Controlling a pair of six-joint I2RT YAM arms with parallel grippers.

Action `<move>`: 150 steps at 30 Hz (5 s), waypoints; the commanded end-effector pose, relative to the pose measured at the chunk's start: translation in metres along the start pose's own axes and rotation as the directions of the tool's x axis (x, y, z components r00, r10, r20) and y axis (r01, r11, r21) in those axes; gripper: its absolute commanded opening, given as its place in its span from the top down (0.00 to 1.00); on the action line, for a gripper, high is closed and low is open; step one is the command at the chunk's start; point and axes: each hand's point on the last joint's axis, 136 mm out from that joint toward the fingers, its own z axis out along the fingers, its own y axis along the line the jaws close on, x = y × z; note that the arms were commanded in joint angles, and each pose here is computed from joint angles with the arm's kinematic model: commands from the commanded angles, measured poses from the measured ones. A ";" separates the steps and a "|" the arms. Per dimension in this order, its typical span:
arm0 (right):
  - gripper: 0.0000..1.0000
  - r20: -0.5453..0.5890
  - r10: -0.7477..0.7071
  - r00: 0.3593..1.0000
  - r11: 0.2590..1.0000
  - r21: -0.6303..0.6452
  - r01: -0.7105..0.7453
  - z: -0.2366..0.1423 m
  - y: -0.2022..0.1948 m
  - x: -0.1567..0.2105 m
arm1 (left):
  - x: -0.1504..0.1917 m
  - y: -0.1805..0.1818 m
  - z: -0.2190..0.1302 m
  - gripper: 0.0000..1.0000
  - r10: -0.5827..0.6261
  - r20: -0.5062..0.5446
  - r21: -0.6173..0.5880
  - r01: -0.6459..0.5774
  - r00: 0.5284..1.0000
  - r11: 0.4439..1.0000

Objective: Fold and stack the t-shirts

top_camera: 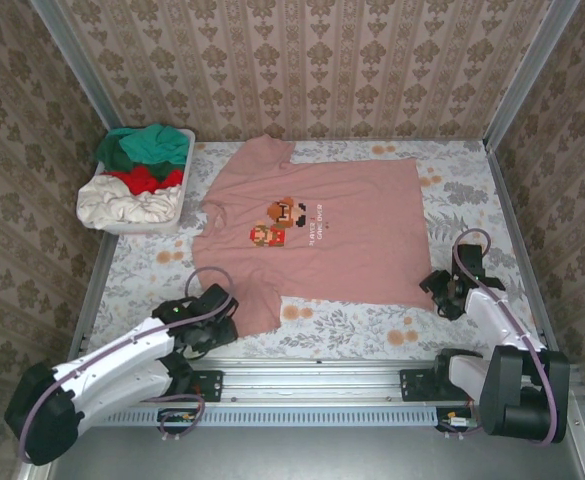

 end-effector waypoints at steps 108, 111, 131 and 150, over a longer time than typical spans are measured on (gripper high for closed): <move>0.96 -0.102 -0.444 0.890 0.868 0.196 0.456 0.049 0.152 -0.139 | -0.370 -0.122 -0.011 1.00 0.209 0.162 0.034 -0.218 0.964 0.975; 0.91 -0.117 -0.448 0.886 0.867 0.185 0.463 0.052 0.156 -0.140 | -0.373 -0.128 -0.002 1.00 0.214 0.142 0.050 -0.222 0.967 0.974; 0.51 -0.142 -0.400 0.906 0.879 0.221 0.423 0.028 0.085 -0.074 | -0.255 -0.065 -0.011 0.39 0.146 0.110 0.078 -0.155 0.983 0.985; 0.92 -0.192 -0.356 0.914 0.894 0.215 0.393 0.045 0.064 -0.083 | -0.234 -0.033 0.036 0.96 0.067 0.016 0.127 -0.069 0.998 0.990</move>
